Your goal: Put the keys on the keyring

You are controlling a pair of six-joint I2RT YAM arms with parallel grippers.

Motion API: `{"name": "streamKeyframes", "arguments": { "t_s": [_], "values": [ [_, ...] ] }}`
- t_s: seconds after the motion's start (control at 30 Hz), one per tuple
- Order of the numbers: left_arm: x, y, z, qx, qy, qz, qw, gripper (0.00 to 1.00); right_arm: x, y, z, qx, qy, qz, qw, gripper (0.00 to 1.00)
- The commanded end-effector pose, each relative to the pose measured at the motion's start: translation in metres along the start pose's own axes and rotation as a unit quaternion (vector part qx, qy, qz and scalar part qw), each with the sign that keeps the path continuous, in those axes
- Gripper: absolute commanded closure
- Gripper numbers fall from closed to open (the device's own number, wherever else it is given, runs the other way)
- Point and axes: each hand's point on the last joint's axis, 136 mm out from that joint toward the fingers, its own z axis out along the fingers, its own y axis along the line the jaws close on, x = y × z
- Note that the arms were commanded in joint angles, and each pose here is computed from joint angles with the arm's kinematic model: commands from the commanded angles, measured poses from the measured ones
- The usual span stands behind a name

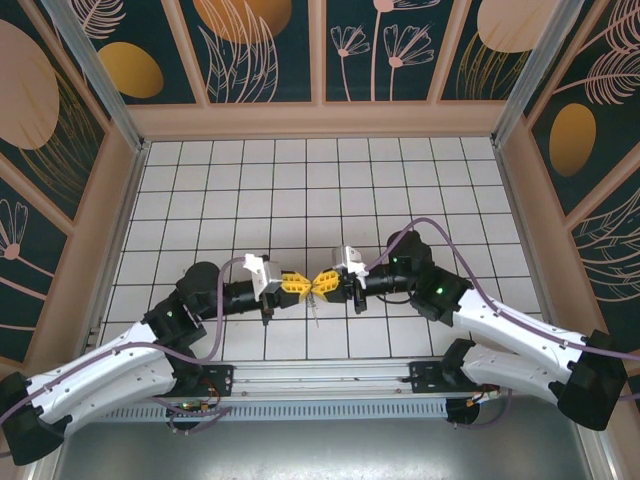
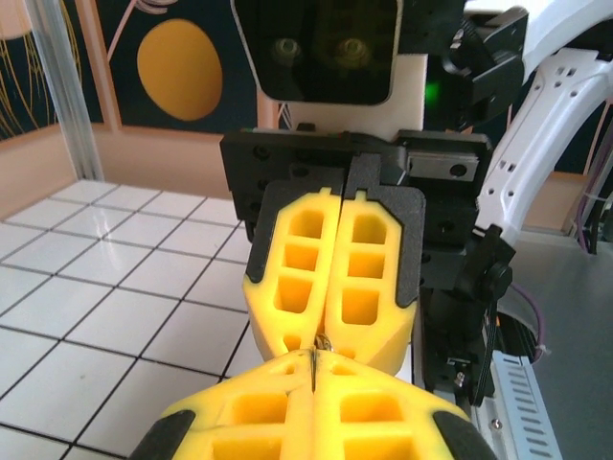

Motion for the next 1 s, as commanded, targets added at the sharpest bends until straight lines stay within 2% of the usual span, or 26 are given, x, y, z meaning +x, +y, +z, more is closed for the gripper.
{"name": "streamKeyframes", "arguments": {
  "t_s": [0.0,0.07,0.27,0.53,0.8,0.97],
  "values": [
    [-0.036,-0.016,-0.008,0.03,-0.073,0.024,0.997,1.0,-0.022,-0.005,-0.005,0.025,-0.033,-0.019,0.999,0.94],
    [-0.037,-0.016,-0.008,0.032,-0.076,0.025,0.996,1.0,-0.023,-0.004,-0.007,0.027,-0.042,-0.02,0.999,0.89],
    [-0.035,-0.017,-0.01,0.034,-0.08,0.023,0.996,1.0,-0.024,-0.004,-0.009,0.031,-0.047,-0.019,0.998,0.9],
    [-0.039,-0.02,-0.012,0.04,-0.093,0.031,0.994,1.0,-0.02,-0.006,-0.006,0.03,-0.042,-0.008,0.999,0.87],
    [-0.04,-0.021,-0.012,0.043,-0.096,0.034,0.994,1.0,-0.011,-0.012,0.001,0.032,-0.023,0.005,0.999,0.98],
    [-0.039,-0.022,-0.011,0.045,-0.097,0.035,0.994,1.0,-0.006,-0.015,0.004,0.031,-0.013,0.012,0.999,1.0]
  ]
}}
